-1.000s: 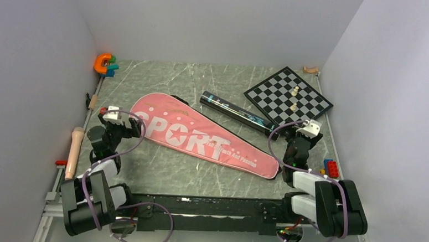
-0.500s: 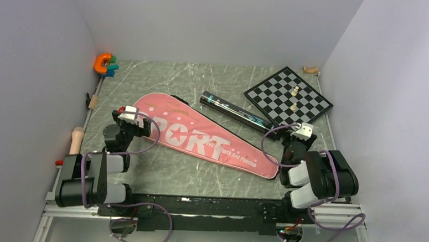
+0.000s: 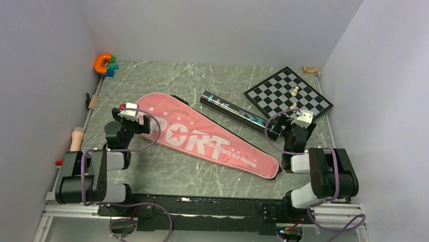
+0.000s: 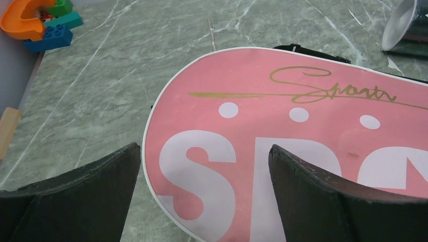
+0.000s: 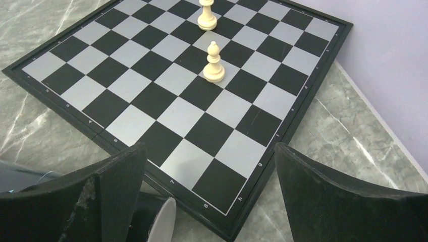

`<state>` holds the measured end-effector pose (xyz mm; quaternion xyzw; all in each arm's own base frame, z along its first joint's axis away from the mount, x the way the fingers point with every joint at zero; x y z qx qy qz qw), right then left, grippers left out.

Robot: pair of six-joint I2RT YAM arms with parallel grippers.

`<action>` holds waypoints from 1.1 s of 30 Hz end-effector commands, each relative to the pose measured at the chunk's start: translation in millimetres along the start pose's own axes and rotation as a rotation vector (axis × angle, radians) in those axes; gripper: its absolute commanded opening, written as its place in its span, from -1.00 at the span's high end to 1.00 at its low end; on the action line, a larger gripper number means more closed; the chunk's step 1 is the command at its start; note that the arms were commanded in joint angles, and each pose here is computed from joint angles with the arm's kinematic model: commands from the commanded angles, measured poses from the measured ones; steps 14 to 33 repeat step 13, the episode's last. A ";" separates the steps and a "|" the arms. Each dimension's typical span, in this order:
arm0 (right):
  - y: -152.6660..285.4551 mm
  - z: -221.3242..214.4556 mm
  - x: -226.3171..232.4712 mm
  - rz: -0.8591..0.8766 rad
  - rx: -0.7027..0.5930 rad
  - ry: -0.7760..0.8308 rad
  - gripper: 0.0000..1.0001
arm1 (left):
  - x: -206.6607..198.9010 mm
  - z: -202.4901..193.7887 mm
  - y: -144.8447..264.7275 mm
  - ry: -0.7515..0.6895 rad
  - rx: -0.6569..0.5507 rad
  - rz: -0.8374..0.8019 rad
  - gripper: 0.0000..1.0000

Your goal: Pack up the badminton gear

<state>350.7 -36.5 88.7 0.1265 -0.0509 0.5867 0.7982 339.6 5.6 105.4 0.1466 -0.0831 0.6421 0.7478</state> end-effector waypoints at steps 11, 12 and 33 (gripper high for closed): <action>1.3 9.2 6.2 0.033 -0.032 -0.025 -1.00 | 7.8 15.2 -5.2 -0.029 -0.051 0.029 -0.98; 1.3 8.9 6.1 0.032 -0.031 -0.025 -1.00 | 7.9 16.0 -4.8 -0.031 -0.054 0.030 -0.98; 1.2 9.2 5.8 0.031 -0.032 -0.025 -1.00 | 7.9 16.1 -3.8 -0.029 -0.059 0.033 -0.98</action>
Point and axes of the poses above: each gripper's point midway between its finger pads, its own y axis back along the fingers, its own x axis along the line the jaws close on, z = x × y, the point moved 2 cm from there along y, back along the fingers, and after that the axes turned 13 degrees about -y, right-handed, at the moved point
